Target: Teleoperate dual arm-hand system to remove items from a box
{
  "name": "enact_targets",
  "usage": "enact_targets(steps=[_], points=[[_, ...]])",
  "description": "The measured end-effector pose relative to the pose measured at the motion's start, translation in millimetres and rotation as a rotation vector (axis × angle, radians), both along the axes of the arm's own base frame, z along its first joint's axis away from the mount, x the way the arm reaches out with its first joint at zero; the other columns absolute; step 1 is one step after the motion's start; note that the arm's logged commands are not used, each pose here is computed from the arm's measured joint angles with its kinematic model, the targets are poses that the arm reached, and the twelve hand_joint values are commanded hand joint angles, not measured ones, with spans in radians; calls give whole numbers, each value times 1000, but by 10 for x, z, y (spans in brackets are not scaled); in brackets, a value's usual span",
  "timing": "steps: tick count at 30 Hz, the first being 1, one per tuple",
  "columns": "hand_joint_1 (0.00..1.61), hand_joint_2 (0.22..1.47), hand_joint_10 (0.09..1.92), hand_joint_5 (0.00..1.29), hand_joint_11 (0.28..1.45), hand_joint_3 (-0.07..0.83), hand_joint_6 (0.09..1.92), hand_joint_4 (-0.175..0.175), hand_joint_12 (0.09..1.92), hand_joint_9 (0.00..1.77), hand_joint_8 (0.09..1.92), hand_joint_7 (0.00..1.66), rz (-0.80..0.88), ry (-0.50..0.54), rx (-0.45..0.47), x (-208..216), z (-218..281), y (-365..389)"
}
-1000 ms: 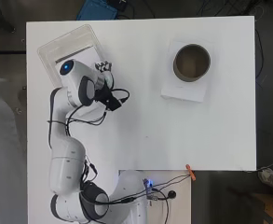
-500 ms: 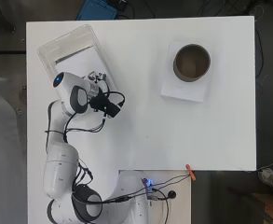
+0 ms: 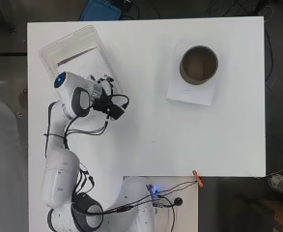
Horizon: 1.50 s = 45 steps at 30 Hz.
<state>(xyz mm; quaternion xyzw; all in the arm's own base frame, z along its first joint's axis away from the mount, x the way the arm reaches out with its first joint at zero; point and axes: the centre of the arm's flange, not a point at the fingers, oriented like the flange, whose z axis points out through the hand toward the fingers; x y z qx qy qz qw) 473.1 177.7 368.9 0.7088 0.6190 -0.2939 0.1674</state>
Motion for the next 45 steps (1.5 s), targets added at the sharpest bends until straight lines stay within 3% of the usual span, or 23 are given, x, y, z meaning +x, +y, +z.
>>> enact_targets(steps=[1, 3, 6, 11, 14, 18, 22, 23, 24, 25, 26, 27, 28, 30, 31, 33, 34, 36, 38, 42, 44, 45], points=[[234, 1153, 447, 345, 587, -11, 398, 18, 188, 564, 367, 477, 16, -40, -19, -64, 24, 124], [57, 1008, 120, 129, 491, -14, 98, -17, 87, 346, 92, 226, 37, -97, -30, -192, 67, 416], [5, 943, 87, 78, 466, -7, 87, -25, 87, 337, 87, 218, -11, -180, -27, -325, 139, 705], [3, 951, 87, 106, 456, 4, 87, -21, 87, 347, 87, 235, -194, -258, -45, -158, 196, 388], [35, 945, 87, 99, 420, 0, 87, -15, 87, 301, 87, 192, -172, -217, -33, -83, 170, 324], [116, 938, 87, 73, 402, -2, 87, -5, 87, 271, 87, 130, -101, -176, 57, -29, 121, 324], [366, 905, 87, 45, 402, -15, 87, -4, 87, 284, 87, 116, -40, -107, 95, -5, 62, 306], [597, 994, 87, 250, 517, 1, 87, 16, 87, 507, 87, 337, -29, -84, 97, 9, 18, 288], [842, 1087, 575, 480, 631, 23, 426, -27, 445, 750, 592, 520, -31, -58, 99, 32, -42, 246], [1008, 1155, 1110, 626, 670, 23, 739, -80, 925, 872, 1049, 638, -40, -44, 109, 52, -79, 194], [1105, 1194, 1437, 701, 669, 16, 921, -123, 1245, 924, 1315, 711, -49, -31, 138, 73, -99, 129], [1156, 1215, 1595, 736, 657, 9, 1017, -149, 1417, 946, 1446, 755, -51, -15, 176, 76, -94, 88], [1181, 1222, 1647, 752, 646, 4, 1069, -155, 1498, 953, 1491, 787, -46, 10, 221, 65, -73, 65], [1191, 1221, 1537, 747, 614, 0, 1138, -126, 1500, 938, 1438, 840, -19, 70, 286, 11, -58, 49], [1245, 1206, 1427, 735, 580, -1, 1164, -117, 1331, 932, 1363, 843, -2, 101, 296, -42, -75, 70], [1298, 1209, 1317, 677, 601, 1, 1335, -89, 757, 876, 1297, 806, -5, 118, 295, -126, -59, 113], [1318, 1195, 1284, 684, 624, 0, 1294, -95, 757, 915, 1250, 818, -18, 102, 294, -149, 22, 118], [1248, 1195, 1217, 730, 642, -1, 1194, -112, 1158, 1003, 1273, 886, -27, 39, 308, -190, 251, 111], [1225, 1197, 1369, 760, 661, 0, 1123, -143, 1476, 1024, 1327, 904, -8, -59, 352, -275, 607, 89], [1212, 1222, 1639, 742, 729, 2, 1095, -174, 1720, 1069, 1476, 856, -20, -269, 435, -530, 1499, -208], [1031, 1219, 1704, 769, 751, 1, 1210, 48, 1761, 1100, 1400, 899, -39, -326, 437, -688, 1700, -316], [982, 1217, 1712, 778, 759, 0, 1239, 111, 1773, 1112, 1349, 922, -50, -345, 434, -741, 1760, -377]])
